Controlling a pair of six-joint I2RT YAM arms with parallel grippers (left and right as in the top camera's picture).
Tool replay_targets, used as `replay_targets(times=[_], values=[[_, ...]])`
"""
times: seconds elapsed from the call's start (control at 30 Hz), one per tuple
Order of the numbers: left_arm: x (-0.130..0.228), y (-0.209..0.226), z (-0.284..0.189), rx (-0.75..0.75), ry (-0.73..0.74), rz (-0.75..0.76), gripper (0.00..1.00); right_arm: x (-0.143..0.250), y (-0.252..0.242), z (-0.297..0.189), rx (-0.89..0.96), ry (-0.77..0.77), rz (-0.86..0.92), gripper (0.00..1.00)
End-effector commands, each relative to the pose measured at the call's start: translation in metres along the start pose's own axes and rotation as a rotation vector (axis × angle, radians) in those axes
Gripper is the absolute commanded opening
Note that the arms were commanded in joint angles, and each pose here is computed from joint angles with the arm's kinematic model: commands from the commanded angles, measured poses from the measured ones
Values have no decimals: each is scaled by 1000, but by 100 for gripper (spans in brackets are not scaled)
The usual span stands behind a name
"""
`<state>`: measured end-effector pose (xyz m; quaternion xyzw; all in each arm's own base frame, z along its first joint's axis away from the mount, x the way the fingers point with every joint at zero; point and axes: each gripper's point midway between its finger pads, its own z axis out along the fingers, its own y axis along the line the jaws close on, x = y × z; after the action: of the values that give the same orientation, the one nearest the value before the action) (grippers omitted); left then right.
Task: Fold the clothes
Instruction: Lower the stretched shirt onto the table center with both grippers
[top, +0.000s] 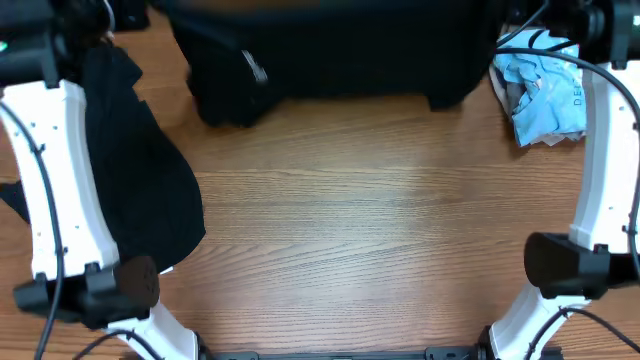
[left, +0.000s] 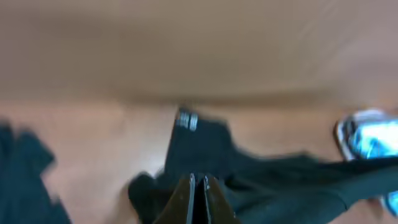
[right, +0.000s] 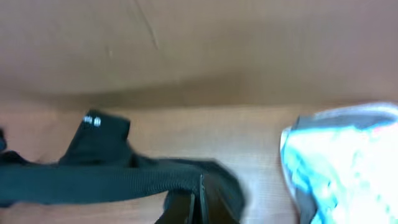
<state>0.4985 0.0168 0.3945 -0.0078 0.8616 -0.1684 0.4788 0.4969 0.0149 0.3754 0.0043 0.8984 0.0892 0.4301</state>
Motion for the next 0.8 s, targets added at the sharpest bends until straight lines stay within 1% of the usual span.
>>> replay_targets(times=[0.0, 0.07, 0.27, 0.47, 0.57, 0.67, 0.77], values=[[50, 16, 33, -2, 188, -48, 4, 34, -9, 25, -7, 151, 33, 4], [65, 17, 33, -5, 246, -75, 4, 49, -10, 24, -6, 209, 45, 4], [94, 11, 19, -8, 369, -132, 4, 86, 4, 9, -68, 372, 100, 4], [126, -9, 7, 46, 512, -144, 5, 115, 7, -6, -65, 504, 163, 4], [142, -18, 1, 52, 583, -140, 4, 112, 9, -12, -55, 490, 204, 4], [166, -11, -13, -42, 697, -138, 4, 104, 11, -30, -46, 444, 208, 4], [179, -5, -24, -95, 765, -144, 4, 101, 4, -49, 21, 408, 226, 4]])
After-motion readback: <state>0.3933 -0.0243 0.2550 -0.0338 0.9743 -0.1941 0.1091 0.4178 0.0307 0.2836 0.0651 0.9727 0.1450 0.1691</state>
